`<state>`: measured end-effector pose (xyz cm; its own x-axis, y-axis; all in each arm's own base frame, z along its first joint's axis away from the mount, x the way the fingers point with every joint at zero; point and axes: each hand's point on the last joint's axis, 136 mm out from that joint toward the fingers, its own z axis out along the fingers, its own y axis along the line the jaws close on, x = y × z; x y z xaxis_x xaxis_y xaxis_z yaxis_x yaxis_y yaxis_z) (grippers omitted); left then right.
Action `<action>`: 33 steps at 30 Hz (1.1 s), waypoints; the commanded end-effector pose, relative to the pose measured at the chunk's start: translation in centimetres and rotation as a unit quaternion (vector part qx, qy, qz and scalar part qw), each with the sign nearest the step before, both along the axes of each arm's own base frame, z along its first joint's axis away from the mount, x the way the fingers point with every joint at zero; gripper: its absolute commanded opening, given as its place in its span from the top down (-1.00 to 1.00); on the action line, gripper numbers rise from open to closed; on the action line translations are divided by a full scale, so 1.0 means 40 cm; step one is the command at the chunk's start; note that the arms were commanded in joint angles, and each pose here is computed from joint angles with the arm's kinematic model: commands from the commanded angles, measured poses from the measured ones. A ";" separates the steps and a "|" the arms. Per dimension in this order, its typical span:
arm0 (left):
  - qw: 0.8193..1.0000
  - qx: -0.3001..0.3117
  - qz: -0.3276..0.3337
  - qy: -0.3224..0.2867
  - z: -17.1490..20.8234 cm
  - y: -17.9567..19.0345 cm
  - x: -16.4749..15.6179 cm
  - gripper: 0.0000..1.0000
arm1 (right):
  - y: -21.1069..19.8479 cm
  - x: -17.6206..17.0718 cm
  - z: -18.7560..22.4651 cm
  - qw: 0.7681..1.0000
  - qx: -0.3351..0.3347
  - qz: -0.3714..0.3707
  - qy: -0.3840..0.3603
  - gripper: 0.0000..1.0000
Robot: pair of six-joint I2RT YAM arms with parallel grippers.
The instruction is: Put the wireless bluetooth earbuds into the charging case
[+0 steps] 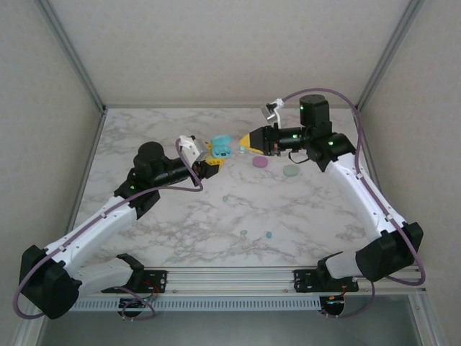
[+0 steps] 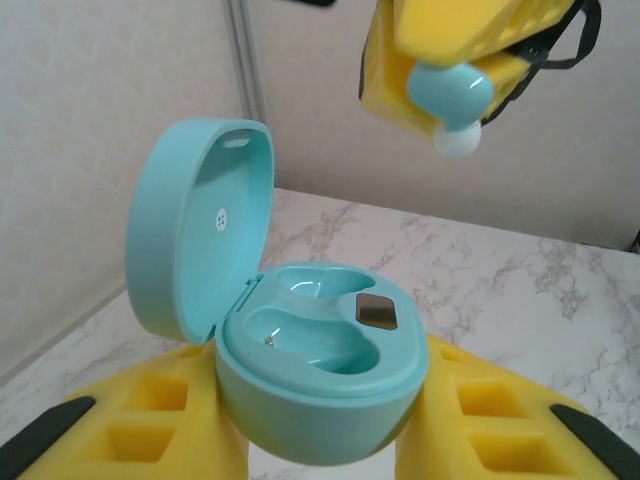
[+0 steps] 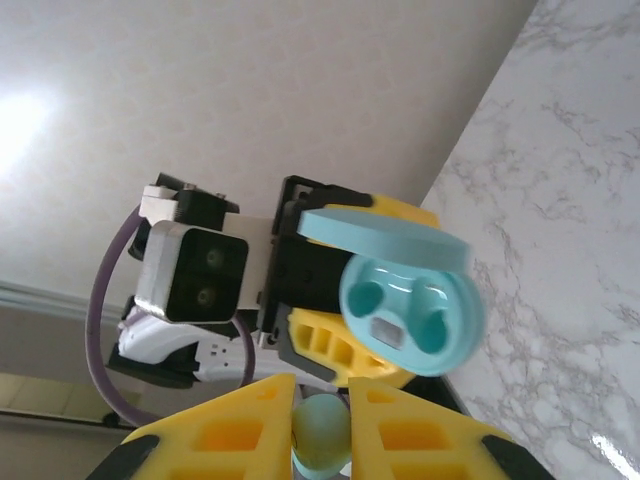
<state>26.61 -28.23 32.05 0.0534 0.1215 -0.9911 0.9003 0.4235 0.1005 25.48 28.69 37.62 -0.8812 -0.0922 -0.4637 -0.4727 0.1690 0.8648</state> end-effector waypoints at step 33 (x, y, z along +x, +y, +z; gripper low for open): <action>0.997 -0.053 -0.050 -0.001 0.097 -0.039 -0.026 0.46 | 0.053 0.059 -0.049 0.998 -0.025 -0.042 -0.038 0.66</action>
